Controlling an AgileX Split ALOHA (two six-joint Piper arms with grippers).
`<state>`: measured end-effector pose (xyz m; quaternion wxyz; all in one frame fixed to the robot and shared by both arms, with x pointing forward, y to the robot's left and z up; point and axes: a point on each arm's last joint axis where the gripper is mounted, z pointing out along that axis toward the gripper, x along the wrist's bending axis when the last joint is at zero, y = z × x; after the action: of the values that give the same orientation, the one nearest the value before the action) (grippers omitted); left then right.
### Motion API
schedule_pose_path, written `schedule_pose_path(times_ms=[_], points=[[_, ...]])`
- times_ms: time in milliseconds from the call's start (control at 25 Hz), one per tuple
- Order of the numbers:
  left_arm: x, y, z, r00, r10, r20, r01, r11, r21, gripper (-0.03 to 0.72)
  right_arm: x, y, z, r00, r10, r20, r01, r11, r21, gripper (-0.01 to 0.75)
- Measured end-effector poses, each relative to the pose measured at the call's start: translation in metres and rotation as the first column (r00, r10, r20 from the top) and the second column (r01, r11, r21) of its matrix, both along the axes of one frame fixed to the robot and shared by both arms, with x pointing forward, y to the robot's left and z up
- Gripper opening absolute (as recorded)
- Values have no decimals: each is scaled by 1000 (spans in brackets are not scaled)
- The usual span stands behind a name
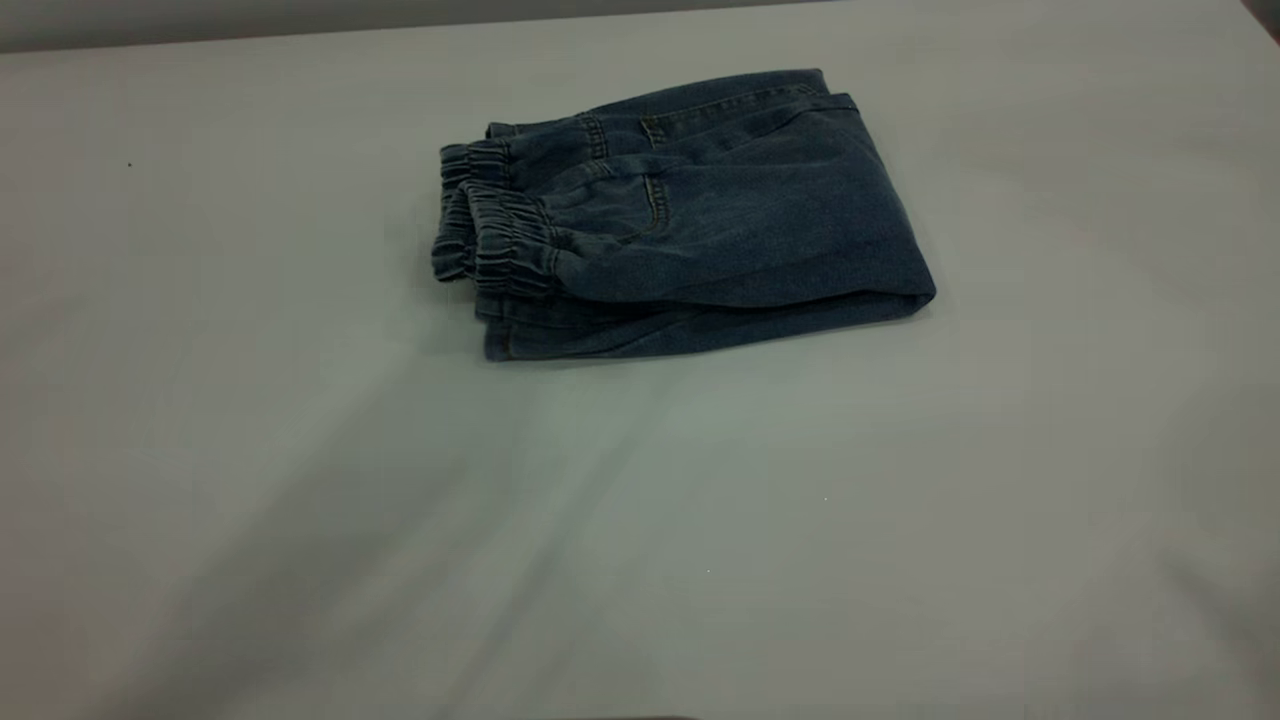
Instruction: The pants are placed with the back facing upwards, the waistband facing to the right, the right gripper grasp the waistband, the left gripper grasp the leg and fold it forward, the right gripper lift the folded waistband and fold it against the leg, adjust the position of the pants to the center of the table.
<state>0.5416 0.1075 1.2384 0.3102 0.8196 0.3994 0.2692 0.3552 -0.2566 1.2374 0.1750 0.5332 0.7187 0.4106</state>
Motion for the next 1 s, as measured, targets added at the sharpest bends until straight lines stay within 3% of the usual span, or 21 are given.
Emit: schedule_pose_path(times_ms=[240, 480, 800, 1000], points=[[-78, 54, 14, 1000, 9, 9, -9, 1000, -24, 497, -69, -9, 9, 987, -42, 157, 38, 999, 30, 594], [-163, 113, -1, 999, 28, 30, -25, 997, -67, 497, -116, -14, -26, 981, -61, 182, 50, 997, 62, 594], [-271, 189, -61, 989, 43, 143, -18, 986, -166, 497, -156, -18, -86, 975, -71, 211, 56, 995, 79, 594], [-293, 204, -105, 988, 43, 151, -17, 985, -172, 497, -165, -22, -124, 972, -92, 216, 82, 995, 54, 594]])
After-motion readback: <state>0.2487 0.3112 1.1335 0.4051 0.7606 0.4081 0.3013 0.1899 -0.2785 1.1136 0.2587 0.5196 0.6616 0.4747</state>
